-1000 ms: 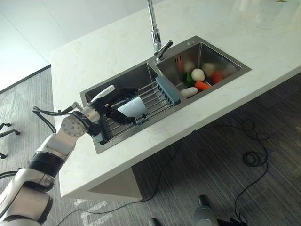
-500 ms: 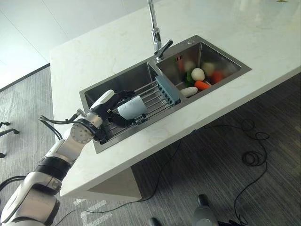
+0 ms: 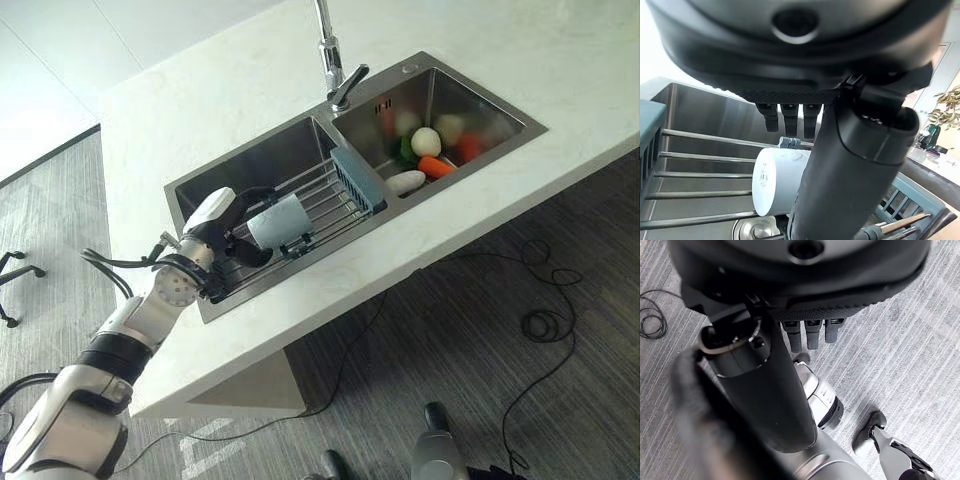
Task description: Place the dishes in the dishwasher.
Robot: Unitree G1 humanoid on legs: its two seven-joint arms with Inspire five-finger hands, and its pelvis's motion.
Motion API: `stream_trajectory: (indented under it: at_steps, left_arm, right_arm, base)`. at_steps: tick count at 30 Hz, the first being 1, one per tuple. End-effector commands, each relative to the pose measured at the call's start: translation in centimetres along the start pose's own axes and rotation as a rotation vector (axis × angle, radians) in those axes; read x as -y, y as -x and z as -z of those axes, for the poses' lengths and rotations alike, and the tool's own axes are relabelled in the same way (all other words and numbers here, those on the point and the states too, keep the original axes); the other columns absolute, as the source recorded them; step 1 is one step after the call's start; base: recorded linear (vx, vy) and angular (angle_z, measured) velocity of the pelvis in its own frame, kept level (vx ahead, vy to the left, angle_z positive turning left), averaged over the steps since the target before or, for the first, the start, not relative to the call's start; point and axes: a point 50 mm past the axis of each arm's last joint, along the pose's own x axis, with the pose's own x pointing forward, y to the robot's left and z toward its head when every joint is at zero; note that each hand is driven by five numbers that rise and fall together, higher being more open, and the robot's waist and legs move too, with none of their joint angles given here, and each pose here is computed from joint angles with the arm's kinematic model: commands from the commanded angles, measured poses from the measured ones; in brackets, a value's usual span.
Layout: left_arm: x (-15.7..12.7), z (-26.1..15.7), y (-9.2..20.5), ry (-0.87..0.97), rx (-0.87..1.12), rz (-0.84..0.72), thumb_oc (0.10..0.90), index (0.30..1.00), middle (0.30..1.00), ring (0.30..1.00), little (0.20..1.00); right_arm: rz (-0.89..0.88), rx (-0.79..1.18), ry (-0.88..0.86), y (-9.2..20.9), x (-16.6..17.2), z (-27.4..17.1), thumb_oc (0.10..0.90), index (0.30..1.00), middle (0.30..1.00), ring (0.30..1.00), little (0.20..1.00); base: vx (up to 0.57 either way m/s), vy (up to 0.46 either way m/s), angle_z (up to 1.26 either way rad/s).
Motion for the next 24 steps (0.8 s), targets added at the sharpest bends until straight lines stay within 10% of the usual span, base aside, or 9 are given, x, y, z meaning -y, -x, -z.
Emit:
stream_trajectory:
  at_steps: [1, 24]
  left_arm:
    - [-5.2, -2.4, -1.5, 0.006, 0.071, -0.248, 0.800, 0.900, 0.900, 0.900, 0.900]
    - [-4.0, -1.9, -2.3, 0.036, 0.004, -0.173, 0.800, 0.900, 0.900, 0.900, 0.900]
  right_arm:
    - [0.006, 0.026, 0.002, 0.1, 0.4, -0.8, 0.800, 0.900, 0.900, 0.900, 0.900]
    - [0.037, 0.099, 0.032, 0.3, 1.0, -3.7, 0.800, 0.900, 0.900, 0.900, 0.900]
  base:
    - [0.00, 0.000, 0.00]
    - [0.01, 0.004, -0.06]
